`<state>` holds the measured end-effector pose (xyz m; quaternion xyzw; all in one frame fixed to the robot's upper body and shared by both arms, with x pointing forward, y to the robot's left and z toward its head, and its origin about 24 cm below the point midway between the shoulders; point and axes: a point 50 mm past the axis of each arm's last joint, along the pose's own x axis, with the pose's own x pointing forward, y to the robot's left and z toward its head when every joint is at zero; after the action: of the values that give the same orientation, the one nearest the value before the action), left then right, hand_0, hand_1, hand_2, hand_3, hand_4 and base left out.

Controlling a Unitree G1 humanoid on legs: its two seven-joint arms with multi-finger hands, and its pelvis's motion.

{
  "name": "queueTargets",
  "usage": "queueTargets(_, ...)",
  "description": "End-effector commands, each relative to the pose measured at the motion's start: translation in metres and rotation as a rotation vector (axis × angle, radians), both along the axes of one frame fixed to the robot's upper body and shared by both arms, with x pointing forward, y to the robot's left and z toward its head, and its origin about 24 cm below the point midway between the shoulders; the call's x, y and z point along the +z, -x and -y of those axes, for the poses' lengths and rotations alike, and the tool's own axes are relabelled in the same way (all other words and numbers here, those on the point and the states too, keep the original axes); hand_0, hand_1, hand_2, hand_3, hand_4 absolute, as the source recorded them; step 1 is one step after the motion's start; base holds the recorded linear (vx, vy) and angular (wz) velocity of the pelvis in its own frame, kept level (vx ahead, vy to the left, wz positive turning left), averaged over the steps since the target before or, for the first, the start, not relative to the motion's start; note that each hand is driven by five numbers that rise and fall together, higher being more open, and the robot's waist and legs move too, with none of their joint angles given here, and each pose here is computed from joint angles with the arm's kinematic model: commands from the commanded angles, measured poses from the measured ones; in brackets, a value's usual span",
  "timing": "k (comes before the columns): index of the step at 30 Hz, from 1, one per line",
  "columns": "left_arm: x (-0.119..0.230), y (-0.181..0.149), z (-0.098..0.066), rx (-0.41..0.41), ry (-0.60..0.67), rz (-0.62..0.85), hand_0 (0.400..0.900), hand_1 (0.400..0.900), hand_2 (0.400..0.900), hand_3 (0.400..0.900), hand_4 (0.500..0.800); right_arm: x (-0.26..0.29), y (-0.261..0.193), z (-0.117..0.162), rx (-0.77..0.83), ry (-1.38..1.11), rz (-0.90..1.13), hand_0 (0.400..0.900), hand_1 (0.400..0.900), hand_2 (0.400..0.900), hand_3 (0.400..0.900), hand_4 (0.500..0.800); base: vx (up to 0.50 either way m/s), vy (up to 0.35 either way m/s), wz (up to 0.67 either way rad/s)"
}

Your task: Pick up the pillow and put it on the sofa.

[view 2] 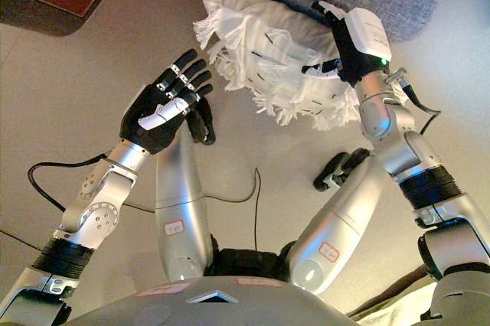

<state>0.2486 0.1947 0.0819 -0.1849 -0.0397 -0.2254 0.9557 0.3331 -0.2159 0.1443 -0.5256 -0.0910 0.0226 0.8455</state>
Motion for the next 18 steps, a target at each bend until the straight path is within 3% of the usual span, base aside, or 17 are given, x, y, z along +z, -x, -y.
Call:
queueTargets(1, 0.027, 0.002, 0.013, -0.076, 0.092, 0.133, 0.9, 0.9, 0.9, 0.9, 0.8, 0.024, -0.013, 0.003, -0.024, -0.052, 0.033, 0.9, 0.9, 0.9, 0.9, 0.8, 0.037, -0.02, 0.09)
queueTargets(18, 0.017, 0.003, 0.028, -0.126, 0.11, 0.084, 0.9, 0.9, 0.9, 0.9, 0.8, 0.009, -0.036, -0.004, -0.161, -0.055, -0.085, 0.9, 0.9, 0.9, 0.9, 0.8, 0.039, -0.008, 0.07)
